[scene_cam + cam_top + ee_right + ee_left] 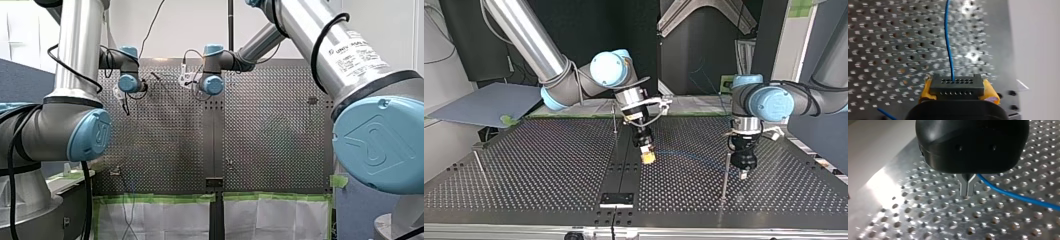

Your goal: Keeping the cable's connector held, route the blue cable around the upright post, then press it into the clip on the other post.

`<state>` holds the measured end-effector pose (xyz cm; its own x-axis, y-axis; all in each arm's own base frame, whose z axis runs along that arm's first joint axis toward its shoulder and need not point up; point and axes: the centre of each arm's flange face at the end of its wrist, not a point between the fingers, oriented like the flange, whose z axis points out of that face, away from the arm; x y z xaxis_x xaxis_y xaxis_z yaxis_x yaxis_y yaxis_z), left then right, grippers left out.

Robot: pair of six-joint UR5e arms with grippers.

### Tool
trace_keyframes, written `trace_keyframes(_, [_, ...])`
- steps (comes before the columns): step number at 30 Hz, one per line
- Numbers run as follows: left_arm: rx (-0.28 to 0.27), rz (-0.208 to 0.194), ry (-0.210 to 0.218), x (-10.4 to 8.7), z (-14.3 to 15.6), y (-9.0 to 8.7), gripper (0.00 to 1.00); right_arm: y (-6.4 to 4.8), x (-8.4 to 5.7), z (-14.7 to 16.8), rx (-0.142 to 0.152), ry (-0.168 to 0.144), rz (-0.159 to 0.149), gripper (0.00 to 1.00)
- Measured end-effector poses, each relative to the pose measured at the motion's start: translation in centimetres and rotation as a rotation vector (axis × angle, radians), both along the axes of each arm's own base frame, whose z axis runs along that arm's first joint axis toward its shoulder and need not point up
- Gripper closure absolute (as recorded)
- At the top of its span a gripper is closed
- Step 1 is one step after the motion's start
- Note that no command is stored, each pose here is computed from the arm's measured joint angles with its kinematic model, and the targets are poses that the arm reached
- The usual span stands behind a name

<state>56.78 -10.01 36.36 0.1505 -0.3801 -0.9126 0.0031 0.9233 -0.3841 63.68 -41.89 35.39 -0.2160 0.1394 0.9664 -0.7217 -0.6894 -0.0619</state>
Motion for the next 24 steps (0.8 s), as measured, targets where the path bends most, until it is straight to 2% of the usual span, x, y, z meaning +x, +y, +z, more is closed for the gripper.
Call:
trace_keyframes(5, [-0.003,-0.001,-0.001,0.2,-0.4,-0.4,1.00,0.0,0.4,-2.3,0.025,0.027,0.003,1.00])
trace_keyframes(10, [-0.007,-0.002,0.003,0.4,-0.9,-0.6,1.00,-0.3,0.2,-5.3,0.056,0.061,-0.003,1.00])
trace_keyframes(15, [-0.006,-0.005,0.015,0.5,-1.5,-0.9,1.00,-0.5,0.1,-6.9,0.072,0.079,-0.006,1.00])
trace_keyframes(16, [-0.005,-0.004,0.019,0.5,-1.6,-1.0,0.93,-0.5,0.1,-7.0,0.073,0.080,-0.007,1.00])
trace_keyframes(17, [-0.005,-0.001,0.026,0.4,-1.8,-1.0,0.78,-0.5,0.1,-7.1,0.074,0.081,-0.008,1.00])
trace_keyframes(24, [-0.012,0.018,0.045,0.3,-2.1,-0.9,0.78,-0.6,0.1,-8.1,0.082,0.092,-0.007,1.00])
